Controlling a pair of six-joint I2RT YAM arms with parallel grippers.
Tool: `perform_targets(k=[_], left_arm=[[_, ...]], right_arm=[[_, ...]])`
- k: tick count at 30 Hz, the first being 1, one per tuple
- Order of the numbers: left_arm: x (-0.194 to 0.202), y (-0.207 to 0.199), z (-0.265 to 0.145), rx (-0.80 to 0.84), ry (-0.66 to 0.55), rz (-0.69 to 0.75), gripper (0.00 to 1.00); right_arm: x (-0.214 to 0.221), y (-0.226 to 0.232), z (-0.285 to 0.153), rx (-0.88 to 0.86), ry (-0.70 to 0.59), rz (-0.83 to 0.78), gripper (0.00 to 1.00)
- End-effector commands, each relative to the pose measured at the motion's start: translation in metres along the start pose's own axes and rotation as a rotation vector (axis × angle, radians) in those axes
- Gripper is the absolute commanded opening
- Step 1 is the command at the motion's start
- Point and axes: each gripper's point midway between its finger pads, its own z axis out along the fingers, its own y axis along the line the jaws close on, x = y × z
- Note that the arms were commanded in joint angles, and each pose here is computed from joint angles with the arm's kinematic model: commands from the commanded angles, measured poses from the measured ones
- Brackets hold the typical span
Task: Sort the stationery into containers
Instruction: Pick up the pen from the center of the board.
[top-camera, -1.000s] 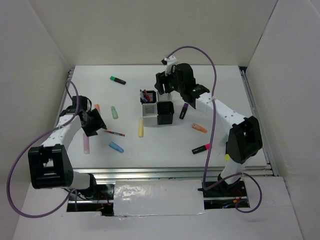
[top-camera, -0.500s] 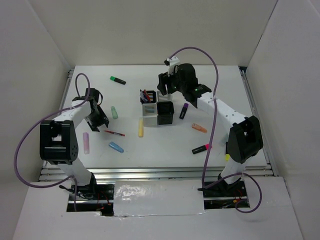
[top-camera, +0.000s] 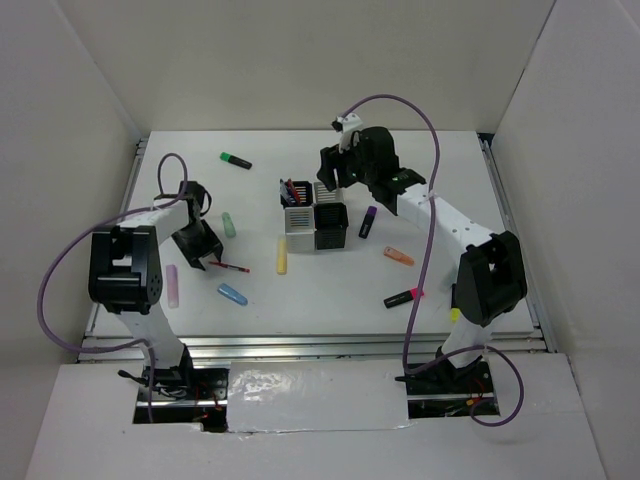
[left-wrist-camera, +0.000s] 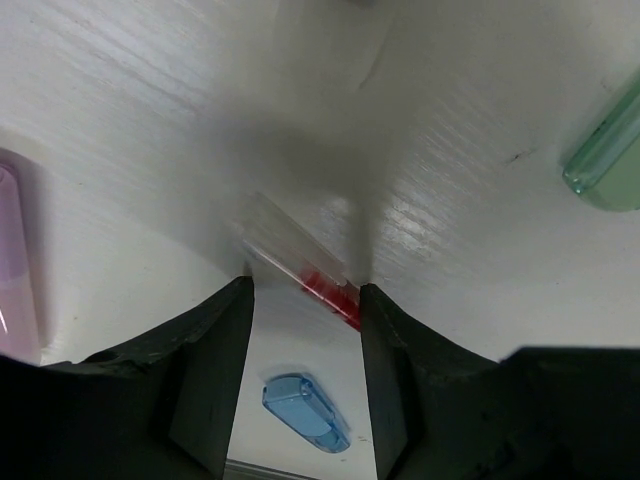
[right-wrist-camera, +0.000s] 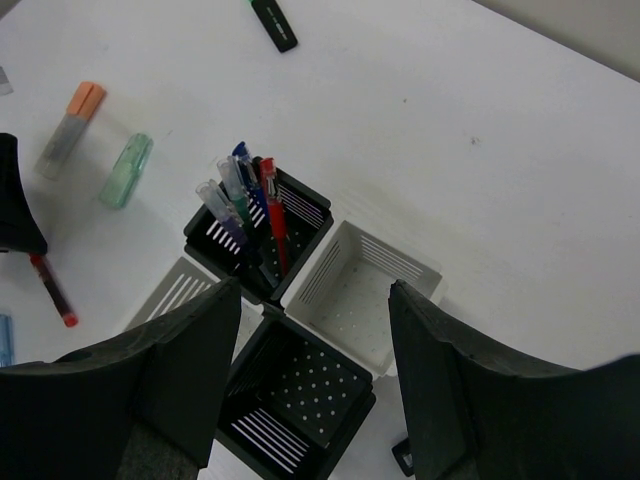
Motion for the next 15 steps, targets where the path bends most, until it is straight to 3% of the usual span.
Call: perform_targets(k=[1, 6, 15], left_arm=[[-0.002, -0.014, 0.002, 0.039, 0.019, -0.025, 0.57], [0.000, -0.030, 0.012, 0.094, 0.065, -0.031, 0.39], [0.005, -0.061, 0.017, 0.163, 0.093, -0.026, 0.32]], right_arm=[[-0.011, -0.001, -0.008, -0.006, -0.027, -0.009, 0.68], [-0.010, -0.003, -0.007, -0.008, -0.025, -0.008, 0.68], [-0.005, -0.006, -0.007, -0.007, -0.012, -0.004, 0.68]])
